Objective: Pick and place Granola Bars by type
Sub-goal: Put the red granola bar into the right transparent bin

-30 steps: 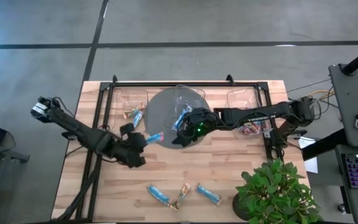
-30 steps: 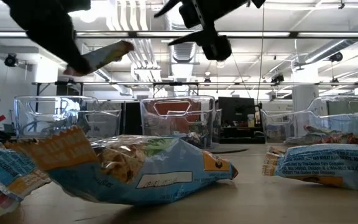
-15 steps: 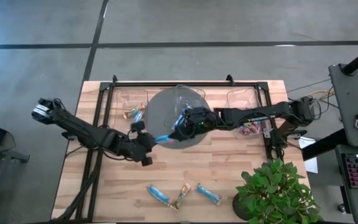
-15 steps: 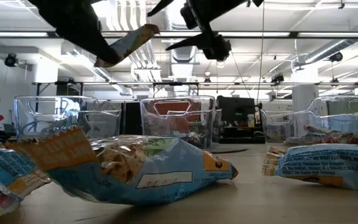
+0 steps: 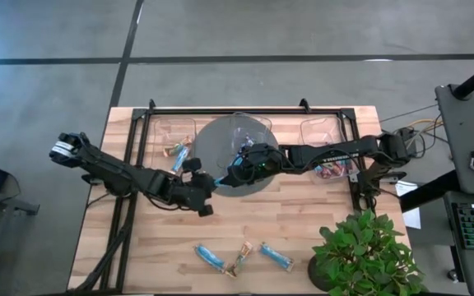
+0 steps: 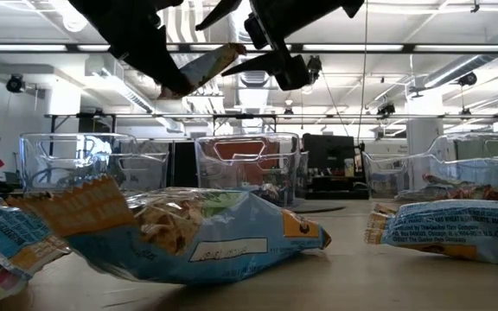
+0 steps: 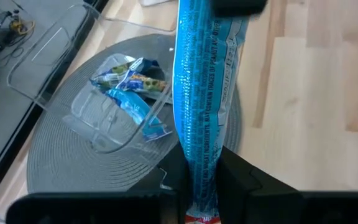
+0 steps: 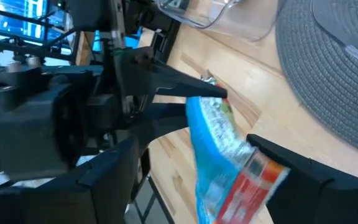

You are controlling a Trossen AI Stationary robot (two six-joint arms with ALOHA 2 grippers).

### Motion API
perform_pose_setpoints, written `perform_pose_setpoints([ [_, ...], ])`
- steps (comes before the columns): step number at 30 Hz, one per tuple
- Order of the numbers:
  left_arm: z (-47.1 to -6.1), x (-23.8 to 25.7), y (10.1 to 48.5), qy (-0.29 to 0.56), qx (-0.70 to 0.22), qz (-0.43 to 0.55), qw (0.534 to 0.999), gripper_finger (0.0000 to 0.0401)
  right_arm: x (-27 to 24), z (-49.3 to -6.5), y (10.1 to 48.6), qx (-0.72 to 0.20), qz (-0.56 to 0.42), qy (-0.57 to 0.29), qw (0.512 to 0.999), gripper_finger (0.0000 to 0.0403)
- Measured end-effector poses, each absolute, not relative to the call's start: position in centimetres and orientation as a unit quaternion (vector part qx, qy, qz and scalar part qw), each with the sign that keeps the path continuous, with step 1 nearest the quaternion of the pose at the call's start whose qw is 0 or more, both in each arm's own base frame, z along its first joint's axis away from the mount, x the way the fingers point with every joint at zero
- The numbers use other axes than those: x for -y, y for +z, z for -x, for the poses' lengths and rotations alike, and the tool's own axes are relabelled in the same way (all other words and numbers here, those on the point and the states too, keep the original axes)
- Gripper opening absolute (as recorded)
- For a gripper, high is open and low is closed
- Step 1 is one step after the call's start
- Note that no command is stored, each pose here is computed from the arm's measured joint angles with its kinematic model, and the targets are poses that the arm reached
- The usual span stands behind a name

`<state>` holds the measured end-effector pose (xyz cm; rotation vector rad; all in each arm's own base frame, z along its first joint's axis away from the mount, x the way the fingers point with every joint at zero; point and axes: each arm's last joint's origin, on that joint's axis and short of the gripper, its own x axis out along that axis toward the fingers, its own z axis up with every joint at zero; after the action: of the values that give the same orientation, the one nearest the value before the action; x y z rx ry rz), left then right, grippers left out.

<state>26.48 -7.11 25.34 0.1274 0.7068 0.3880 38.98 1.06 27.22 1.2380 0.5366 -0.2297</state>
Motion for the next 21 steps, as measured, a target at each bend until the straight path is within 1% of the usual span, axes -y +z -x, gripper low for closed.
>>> perform_pose_setpoints([
  [4,-26.54,7.07,25.40,0.190,-0.340,-0.058,0.919,0.0039,-1.06,-38.96,27.19,-0.250,-0.569,-0.106,0.776,0.0269],
  [14,-26.59,7.05,25.53,0.190,-0.334,-0.055,0.921,0.0039,-1.06,-38.81,26.94,-0.262,-0.563,-0.113,0.776,0.0204],
  [21,-26.69,7.06,25.68,0.191,-0.329,-0.052,0.923,0.0039,-1.04,-38.82,26.95,-0.262,-0.558,-0.112,0.779,0.0174],
])
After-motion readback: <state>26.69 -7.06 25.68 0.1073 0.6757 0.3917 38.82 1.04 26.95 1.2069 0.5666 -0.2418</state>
